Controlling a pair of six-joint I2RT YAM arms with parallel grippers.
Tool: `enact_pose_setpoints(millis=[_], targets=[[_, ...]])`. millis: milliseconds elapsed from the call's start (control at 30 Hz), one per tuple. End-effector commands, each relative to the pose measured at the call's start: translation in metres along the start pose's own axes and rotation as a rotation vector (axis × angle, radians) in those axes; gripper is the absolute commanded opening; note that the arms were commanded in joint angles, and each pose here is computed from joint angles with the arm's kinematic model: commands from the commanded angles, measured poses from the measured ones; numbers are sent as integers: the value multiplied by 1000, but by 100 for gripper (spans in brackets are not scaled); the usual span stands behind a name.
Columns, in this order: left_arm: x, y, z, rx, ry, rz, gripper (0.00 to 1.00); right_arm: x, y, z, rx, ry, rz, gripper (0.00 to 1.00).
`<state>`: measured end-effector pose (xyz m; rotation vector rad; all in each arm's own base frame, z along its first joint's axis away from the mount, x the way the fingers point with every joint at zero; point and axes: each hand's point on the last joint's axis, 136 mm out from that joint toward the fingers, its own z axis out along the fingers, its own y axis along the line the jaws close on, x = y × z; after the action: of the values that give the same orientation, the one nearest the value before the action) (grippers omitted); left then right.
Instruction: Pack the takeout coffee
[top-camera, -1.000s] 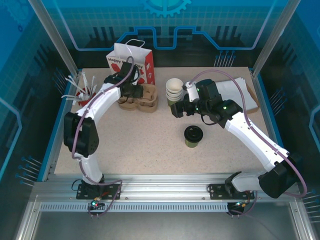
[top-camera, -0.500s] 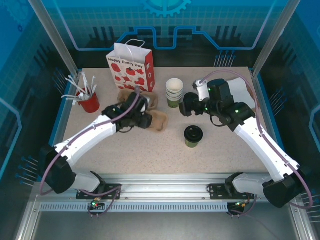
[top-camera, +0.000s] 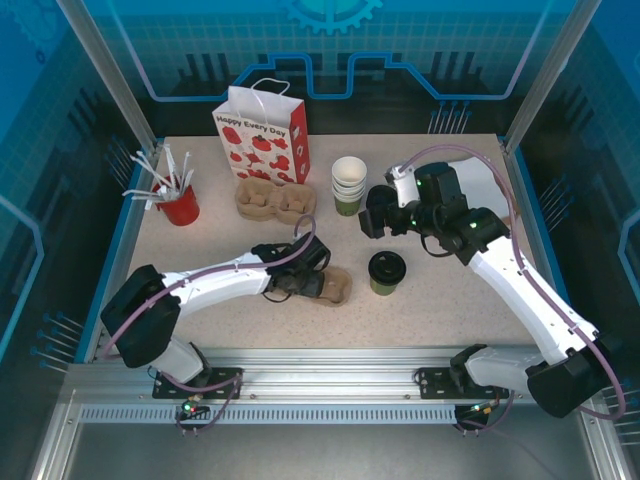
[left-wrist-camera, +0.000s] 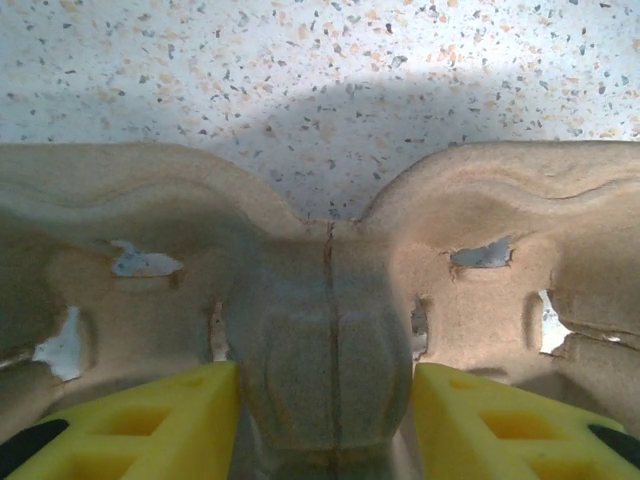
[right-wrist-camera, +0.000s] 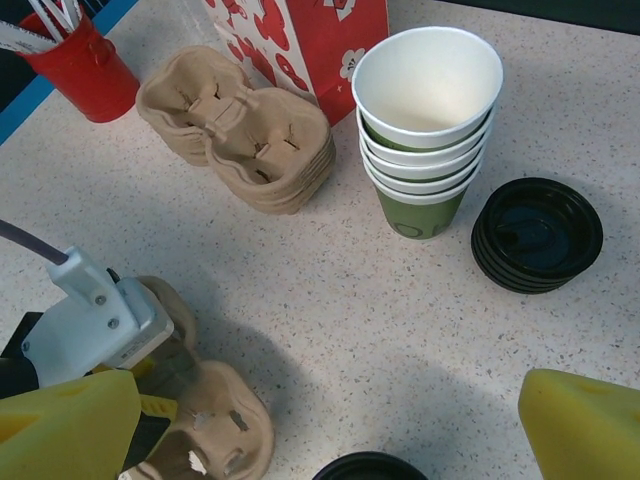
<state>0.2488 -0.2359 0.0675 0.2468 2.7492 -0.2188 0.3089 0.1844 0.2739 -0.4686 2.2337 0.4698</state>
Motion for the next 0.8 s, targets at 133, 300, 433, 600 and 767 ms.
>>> enact_pose_setpoints(millis=[133, 300, 433, 600, 767], targets=[[-9, -8, -9, 20, -23, -4, 66, 9, -1, 3, -15, 24, 6, 98], [-24, 16, -39, 28, -74, -29, 69, 23, 25, -5, -102, 53, -74, 98], [-36, 48, -48, 173, -111, -207, 71, 61, 71, -4, -230, 144, -173, 96], [-55, 73, -35, 290, -125, -372, 71, 139, 141, 8, -466, 338, -276, 91], [-79, 78, -13, 300, -120, -376, 68, 208, 188, 30, -575, 500, -354, 86]])
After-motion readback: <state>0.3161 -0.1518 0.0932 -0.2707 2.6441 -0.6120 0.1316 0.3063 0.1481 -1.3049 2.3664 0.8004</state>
